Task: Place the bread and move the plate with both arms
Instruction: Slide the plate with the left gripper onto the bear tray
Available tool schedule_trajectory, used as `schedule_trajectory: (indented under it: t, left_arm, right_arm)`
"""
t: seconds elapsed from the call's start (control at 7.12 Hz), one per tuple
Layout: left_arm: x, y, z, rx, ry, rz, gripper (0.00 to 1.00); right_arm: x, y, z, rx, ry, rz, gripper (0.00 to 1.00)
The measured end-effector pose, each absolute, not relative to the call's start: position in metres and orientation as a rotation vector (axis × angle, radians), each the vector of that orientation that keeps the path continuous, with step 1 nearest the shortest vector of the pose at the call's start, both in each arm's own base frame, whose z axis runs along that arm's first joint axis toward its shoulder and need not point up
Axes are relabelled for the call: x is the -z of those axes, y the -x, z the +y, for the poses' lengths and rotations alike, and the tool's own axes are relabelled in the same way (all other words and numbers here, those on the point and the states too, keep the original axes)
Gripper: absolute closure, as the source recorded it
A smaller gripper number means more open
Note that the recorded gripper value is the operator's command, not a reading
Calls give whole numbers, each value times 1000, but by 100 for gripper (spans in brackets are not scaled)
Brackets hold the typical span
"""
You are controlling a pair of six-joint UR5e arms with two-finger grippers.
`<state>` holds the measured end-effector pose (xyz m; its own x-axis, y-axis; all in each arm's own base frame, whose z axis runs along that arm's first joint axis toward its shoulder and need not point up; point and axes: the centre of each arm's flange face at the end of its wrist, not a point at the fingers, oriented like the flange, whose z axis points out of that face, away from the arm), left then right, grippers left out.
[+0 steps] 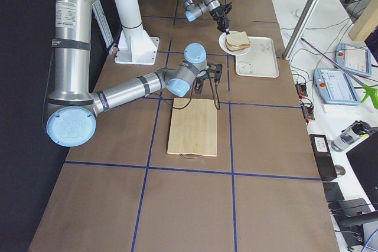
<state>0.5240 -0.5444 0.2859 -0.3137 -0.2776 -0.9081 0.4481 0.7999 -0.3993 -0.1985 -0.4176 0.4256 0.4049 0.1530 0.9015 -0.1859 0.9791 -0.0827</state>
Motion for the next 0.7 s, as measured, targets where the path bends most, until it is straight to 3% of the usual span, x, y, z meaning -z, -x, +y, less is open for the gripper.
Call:
schedule_trajectory:
  t: [0.42, 0.7]
  left_arm:
    - [-288, -560, -621, 850, -115, 1629, 100]
    - [-289, -566, -644, 897, -104, 1589, 100]
  right_arm:
    - [-429, 191, -417, -222, -36, -1133, 0]
    - [-429, 188, -418, -228, -40, -1134, 0]
